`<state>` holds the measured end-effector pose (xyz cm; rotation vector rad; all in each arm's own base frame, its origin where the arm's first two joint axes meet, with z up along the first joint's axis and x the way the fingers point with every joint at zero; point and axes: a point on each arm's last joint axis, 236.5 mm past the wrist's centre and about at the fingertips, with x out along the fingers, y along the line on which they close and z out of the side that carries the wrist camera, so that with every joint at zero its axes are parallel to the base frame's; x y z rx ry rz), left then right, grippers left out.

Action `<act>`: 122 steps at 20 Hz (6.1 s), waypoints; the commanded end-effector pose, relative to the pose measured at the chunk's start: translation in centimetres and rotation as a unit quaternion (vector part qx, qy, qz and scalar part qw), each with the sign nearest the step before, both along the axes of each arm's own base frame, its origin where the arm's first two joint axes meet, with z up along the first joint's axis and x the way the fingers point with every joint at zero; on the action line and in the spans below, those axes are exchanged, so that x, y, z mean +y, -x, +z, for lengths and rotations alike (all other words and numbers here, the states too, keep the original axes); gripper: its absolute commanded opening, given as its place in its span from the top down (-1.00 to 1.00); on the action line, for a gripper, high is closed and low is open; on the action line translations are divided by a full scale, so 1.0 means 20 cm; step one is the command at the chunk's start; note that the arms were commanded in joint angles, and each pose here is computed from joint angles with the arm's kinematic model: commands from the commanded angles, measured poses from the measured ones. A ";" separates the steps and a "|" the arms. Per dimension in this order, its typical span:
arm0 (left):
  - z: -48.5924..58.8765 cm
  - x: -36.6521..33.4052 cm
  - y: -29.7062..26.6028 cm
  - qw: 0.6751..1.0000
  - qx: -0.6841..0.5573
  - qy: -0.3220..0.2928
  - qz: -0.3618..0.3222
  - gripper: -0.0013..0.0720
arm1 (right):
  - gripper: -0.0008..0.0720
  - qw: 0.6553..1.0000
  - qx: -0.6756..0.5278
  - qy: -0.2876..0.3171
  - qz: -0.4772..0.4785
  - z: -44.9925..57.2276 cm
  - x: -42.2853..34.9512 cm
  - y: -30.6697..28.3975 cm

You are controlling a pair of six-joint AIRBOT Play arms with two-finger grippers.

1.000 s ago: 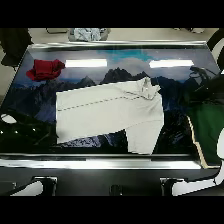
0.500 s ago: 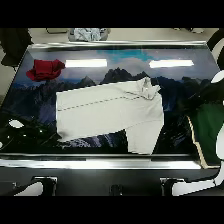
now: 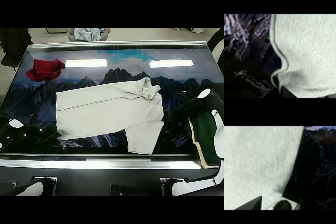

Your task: Fold the shirts.

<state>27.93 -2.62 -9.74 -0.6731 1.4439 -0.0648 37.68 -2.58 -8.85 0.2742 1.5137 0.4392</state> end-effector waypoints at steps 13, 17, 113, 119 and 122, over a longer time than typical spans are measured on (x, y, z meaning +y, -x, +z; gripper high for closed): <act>1.23 0.20 -0.61 0.942 -0.309 -0.119 -0.048 0.90 | 0.89 0.958 -0.278 0.053 0.049 0.84 -0.03 -0.37; 2.81 0.17 -0.35 0.737 -0.633 -0.236 0.000 0.90 | 0.89 0.734 -0.641 0.224 0.000 2.48 -0.05 -0.13; -0.03 0.15 0.19 0.997 0.035 0.000 -0.068 0.89 | 0.89 0.999 0.003 0.018 0.033 -0.07 0.32 0.78; 0.41 0.26 -0.10 0.991 -0.100 -0.069 -0.050 0.91 | 0.90 0.984 -0.166 0.057 0.034 0.41 0.25 0.39; 0.52 0.27 -0.30 0.986 -0.135 -0.085 -0.040 0.91 | 0.90 0.967 -0.243 0.068 0.031 0.58 0.28 0.07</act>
